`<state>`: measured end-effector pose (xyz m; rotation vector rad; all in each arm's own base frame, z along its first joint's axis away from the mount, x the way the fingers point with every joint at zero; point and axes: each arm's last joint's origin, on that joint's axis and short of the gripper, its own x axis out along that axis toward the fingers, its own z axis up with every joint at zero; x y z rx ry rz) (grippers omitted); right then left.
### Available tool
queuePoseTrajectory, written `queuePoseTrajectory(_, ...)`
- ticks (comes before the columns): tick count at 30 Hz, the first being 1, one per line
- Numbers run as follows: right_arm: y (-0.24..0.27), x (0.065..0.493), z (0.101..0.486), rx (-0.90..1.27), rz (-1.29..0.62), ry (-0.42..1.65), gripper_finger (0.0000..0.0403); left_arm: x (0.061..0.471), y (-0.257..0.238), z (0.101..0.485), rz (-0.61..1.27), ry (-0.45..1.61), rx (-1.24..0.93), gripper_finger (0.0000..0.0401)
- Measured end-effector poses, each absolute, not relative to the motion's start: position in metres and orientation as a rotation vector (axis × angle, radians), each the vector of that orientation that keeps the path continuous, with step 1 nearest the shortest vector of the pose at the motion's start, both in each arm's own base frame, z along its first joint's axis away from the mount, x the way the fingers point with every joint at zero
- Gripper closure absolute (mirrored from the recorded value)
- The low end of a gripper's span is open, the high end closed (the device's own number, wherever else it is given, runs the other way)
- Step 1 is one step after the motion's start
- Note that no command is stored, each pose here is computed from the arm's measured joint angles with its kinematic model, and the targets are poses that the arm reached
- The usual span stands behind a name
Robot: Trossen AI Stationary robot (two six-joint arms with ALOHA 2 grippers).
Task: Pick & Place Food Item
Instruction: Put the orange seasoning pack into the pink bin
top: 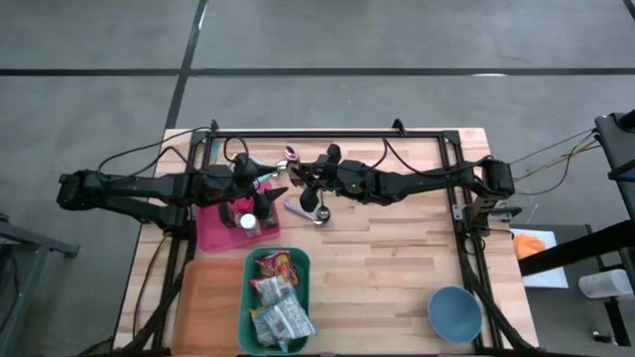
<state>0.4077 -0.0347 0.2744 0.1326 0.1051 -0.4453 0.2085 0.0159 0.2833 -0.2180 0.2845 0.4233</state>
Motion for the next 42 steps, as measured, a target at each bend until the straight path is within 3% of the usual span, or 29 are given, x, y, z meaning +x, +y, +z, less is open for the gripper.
queuePoseTrajectory(14,-0.027,0.418,0.304,0.155,-0.341,0.021,0.0345,0.209,0.018,0.287,0.486,0.234,-0.217,0.0049)
queuePoseTrajectory(32,-0.018,0.418,0.297,0.148,-0.311,0.048,0.0345,0.21,0.018,0.292,0.49,0.176,-0.231,0.0052)
queuePoseTrajectory(36,-0.017,0.418,0.297,0.152,-0.303,0.049,0.0345,0.21,0.018,0.292,0.488,0.176,-0.231,0.0078)
queuePoseTrajectory(42,-0.016,0.418,0.297,0.155,-0.29,0.049,0.0345,0.211,0.017,0.293,0.466,0.177,-0.235,0.0164)
